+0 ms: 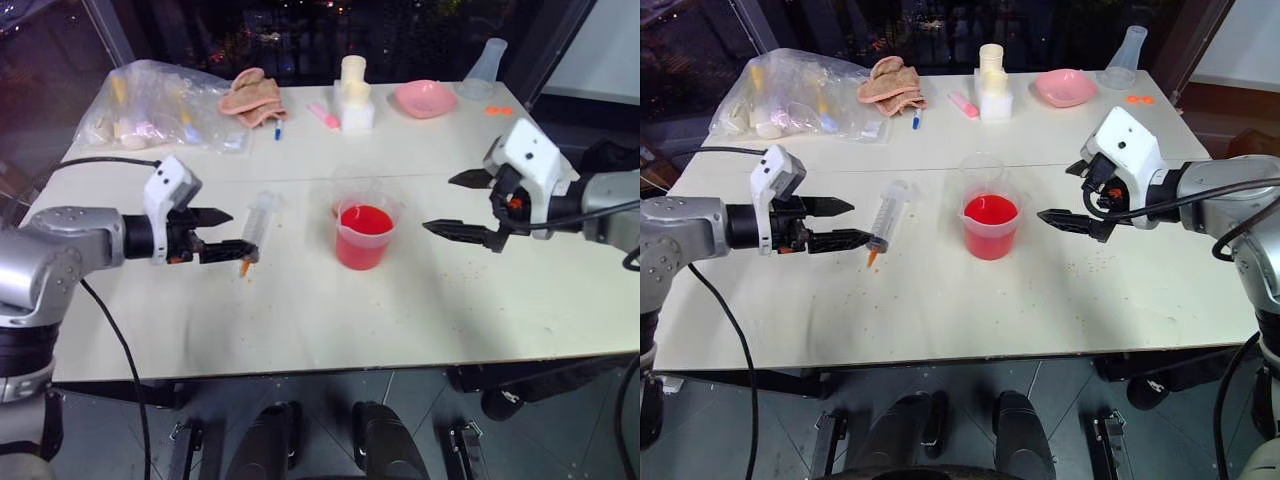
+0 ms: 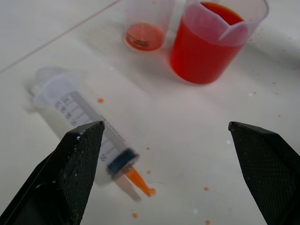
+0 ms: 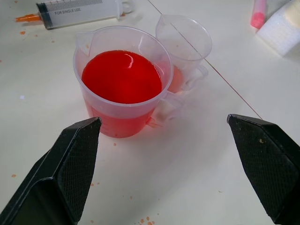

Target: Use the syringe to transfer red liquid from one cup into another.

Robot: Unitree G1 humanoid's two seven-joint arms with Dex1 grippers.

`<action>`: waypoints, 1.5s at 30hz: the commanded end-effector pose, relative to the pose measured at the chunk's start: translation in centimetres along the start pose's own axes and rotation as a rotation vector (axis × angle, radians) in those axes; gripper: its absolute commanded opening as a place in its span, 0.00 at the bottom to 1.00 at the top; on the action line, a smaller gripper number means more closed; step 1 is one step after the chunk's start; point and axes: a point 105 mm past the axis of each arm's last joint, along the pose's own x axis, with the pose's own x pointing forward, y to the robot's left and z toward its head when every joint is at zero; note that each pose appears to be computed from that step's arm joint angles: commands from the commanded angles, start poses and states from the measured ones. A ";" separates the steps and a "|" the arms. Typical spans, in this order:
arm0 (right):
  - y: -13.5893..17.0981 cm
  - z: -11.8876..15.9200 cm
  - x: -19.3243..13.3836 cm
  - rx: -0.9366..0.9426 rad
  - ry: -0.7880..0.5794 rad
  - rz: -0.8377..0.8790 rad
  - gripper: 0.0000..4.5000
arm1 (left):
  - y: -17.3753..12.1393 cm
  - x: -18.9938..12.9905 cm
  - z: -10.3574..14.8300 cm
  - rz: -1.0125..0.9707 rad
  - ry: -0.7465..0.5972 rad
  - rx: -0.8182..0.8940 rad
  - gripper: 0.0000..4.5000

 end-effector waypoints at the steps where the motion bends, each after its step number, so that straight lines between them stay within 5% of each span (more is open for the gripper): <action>1: -0.3 0.8 -0.6 -0.036 -0.022 -0.038 1.00 | 0.1 -0.2 1.2 0.011 -0.025 0.048 1.00; 31: -0.8 1.0 -0.2 -0.050 -0.025 -0.040 1.00 | 0.1 -0.2 2.0 0.029 -0.039 0.059 1.00; 39: -0.7 1.1 0.0 -0.048 -0.025 -0.032 1.00 | 2.8 1.2 4.4 0.300 -0.062 0.002 1.00; 45: -0.8 1.3 0.0 -0.049 -0.020 -0.027 1.00 | 4.8 3.9 7.2 0.549 0.136 -0.129 1.00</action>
